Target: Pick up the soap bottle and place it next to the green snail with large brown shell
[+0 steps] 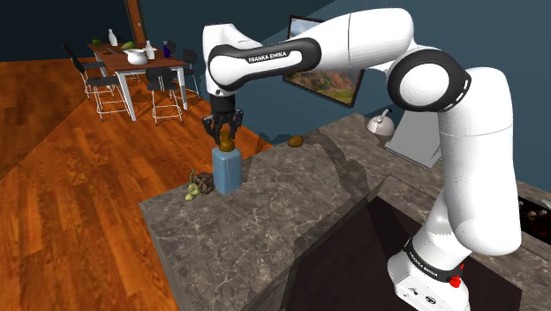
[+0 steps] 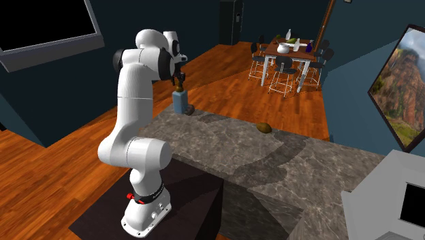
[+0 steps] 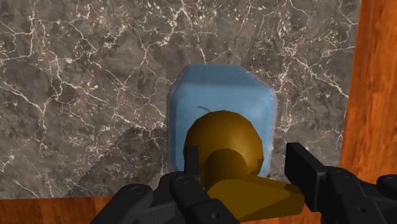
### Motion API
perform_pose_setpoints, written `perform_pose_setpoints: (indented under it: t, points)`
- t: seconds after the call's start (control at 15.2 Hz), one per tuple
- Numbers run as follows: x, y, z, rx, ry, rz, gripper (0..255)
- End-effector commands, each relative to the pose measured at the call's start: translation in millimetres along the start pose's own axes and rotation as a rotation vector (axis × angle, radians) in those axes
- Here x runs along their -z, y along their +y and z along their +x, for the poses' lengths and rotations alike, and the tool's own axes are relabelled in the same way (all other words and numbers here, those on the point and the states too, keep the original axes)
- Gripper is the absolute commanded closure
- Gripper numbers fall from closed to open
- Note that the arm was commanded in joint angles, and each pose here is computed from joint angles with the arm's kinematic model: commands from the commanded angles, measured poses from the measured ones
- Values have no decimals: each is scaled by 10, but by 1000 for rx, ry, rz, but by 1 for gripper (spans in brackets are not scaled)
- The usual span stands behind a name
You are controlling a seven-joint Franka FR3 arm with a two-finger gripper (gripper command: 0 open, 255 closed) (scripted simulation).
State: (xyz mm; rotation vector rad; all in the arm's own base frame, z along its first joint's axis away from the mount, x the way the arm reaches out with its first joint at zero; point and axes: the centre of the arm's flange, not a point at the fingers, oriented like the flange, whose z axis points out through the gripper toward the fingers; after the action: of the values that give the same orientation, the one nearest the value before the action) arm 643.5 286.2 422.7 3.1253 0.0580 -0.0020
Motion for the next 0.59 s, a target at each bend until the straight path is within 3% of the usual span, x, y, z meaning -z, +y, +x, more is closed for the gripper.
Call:
perform_pose_setpoints:
  t: [0.0,0.53]
  points:
    - [-105,-3,4,0,1,1,255]
    - [-528,-9,4,0,1,1,255]
